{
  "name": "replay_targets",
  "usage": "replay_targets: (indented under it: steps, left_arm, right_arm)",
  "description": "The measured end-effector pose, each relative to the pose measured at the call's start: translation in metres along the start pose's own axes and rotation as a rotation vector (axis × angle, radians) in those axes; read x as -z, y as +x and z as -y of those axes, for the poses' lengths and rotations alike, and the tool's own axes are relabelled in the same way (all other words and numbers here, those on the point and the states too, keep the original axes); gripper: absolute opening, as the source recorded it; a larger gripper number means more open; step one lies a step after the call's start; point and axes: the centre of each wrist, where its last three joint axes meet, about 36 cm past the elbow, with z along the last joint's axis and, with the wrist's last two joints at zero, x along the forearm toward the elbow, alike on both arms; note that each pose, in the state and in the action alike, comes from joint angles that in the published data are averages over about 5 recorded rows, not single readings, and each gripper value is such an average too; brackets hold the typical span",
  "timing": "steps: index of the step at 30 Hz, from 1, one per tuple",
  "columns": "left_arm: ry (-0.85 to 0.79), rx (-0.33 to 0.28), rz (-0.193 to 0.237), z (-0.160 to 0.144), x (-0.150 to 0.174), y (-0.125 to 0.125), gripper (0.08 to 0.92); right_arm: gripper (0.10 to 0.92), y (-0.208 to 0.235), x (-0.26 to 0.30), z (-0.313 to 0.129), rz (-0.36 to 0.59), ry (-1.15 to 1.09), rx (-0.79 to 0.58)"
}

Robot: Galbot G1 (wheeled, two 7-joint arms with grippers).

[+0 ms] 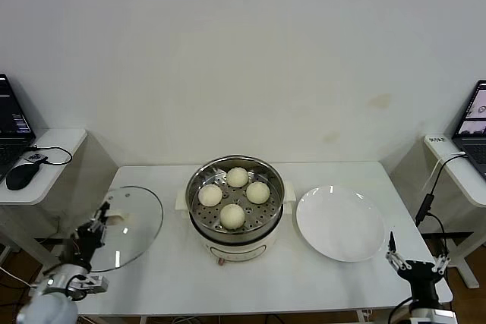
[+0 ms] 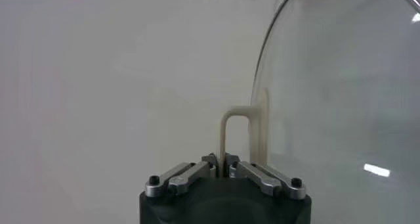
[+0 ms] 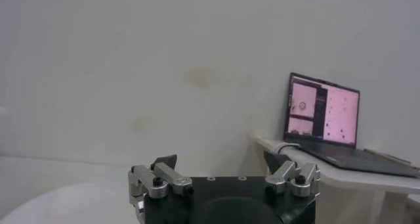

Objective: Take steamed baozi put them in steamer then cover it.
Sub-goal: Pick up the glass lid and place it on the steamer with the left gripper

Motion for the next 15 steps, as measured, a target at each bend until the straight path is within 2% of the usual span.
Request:
replay_targets:
  steps: [8,15]
  left_arm:
    - [-0.104,0.041,0.015,-0.058,0.001,-0.006,0.140]
    - [-0.117,0.057,0.039,-0.094,0.032,-0.014,0.140]
  right_arm:
    - [0.823,0.000,0.002,-0.004,0.003,0.007,0.018]
    - [0.823,0.001,-0.002,-0.010,-0.010,0.009,0.015]
